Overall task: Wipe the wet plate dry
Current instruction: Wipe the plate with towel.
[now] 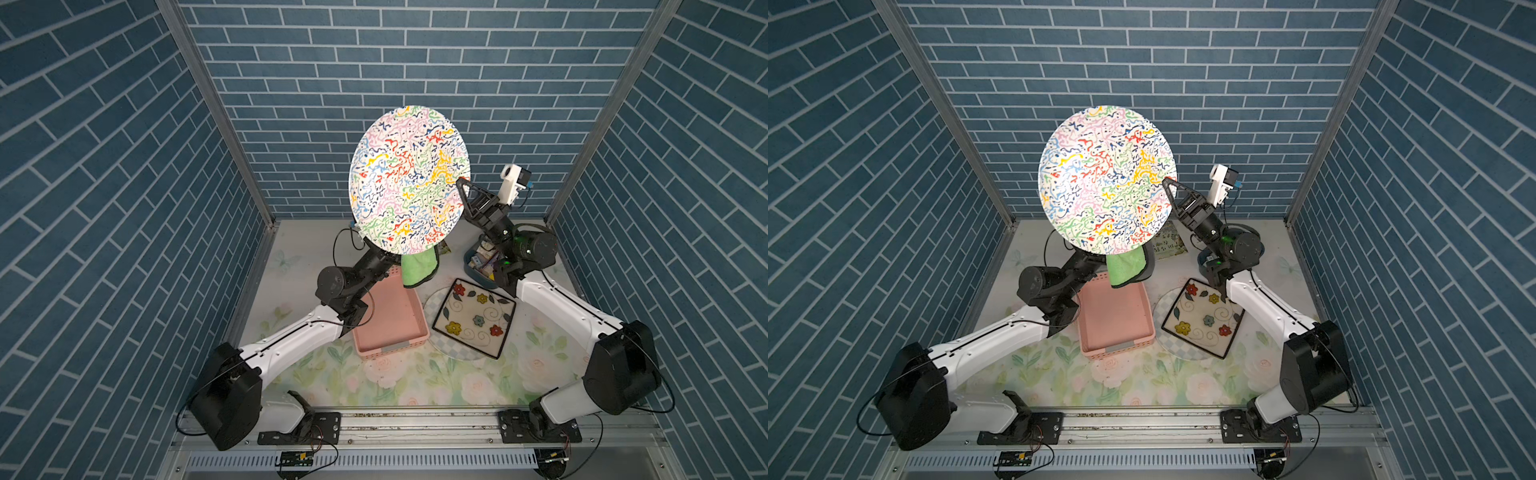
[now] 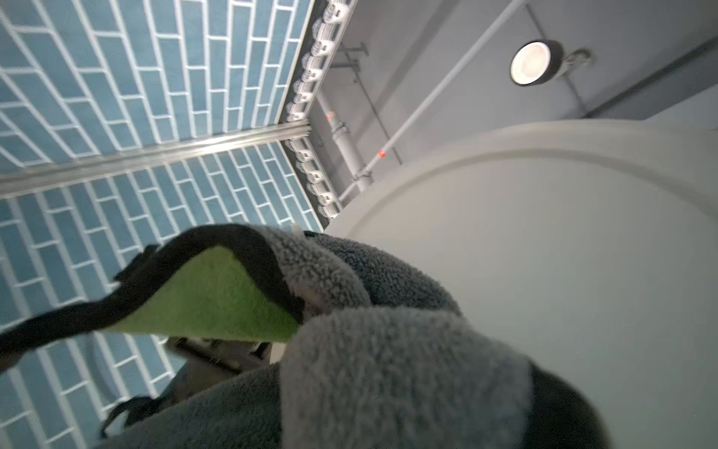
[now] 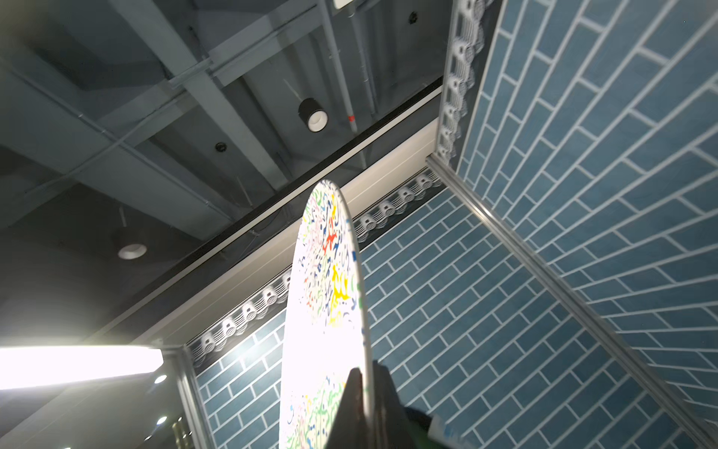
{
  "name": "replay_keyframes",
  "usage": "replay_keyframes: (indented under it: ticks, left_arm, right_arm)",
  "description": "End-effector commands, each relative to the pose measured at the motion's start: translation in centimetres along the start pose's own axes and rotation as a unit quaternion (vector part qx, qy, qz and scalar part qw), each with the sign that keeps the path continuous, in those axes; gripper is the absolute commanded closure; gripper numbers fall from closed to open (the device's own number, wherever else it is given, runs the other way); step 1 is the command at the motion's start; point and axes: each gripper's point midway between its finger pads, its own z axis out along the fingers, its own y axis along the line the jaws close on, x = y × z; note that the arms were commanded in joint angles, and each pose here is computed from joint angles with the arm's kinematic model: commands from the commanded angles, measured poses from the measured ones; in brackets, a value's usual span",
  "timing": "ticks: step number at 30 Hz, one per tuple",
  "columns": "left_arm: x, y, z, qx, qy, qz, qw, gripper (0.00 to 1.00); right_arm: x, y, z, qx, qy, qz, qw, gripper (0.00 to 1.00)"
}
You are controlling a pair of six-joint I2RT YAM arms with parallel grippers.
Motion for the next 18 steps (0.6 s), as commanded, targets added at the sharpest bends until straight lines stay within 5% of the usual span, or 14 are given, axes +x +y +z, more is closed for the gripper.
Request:
replay_keyframes:
  ticks: [1,5,11,14,18]
  left_arm:
    - [1.5,-2.4,-1.9,-0.026,0.030,0.106,0.994,1.00]
    - [-1.4,-2.2,-3.7,-0.149,-0.024,0.245,0.958,1.00]
    - [-5.9,-3.5,-4.0,-0.285,-0.071,0.420,0.859,1.00]
    - [-7.8,-3.2,-3.2,-0.337,-0.075,0.477,0.808,1.00]
    - [-9.2,-0.7,-1.9,-0.386,-0.053,0.517,0.763,1.00]
  right_arm:
    - [-5.9,-2.0,-3.2,0.082,-0.103,-0.035,0.991,1.00]
    - [-6.9,-2.7,-6.0,0.158,-0.115,-0.066,0.979,1.00]
    - [-4.5,-3.8,-6.2,0.236,-0.077,-0.116,0.962,1.00]
    - [-2.3,-3.6,-5.3,0.247,-0.054,-0.129,0.959,1.00]
    - [0.6,-3.1,-4.3,0.246,-0.028,-0.138,0.959,1.00]
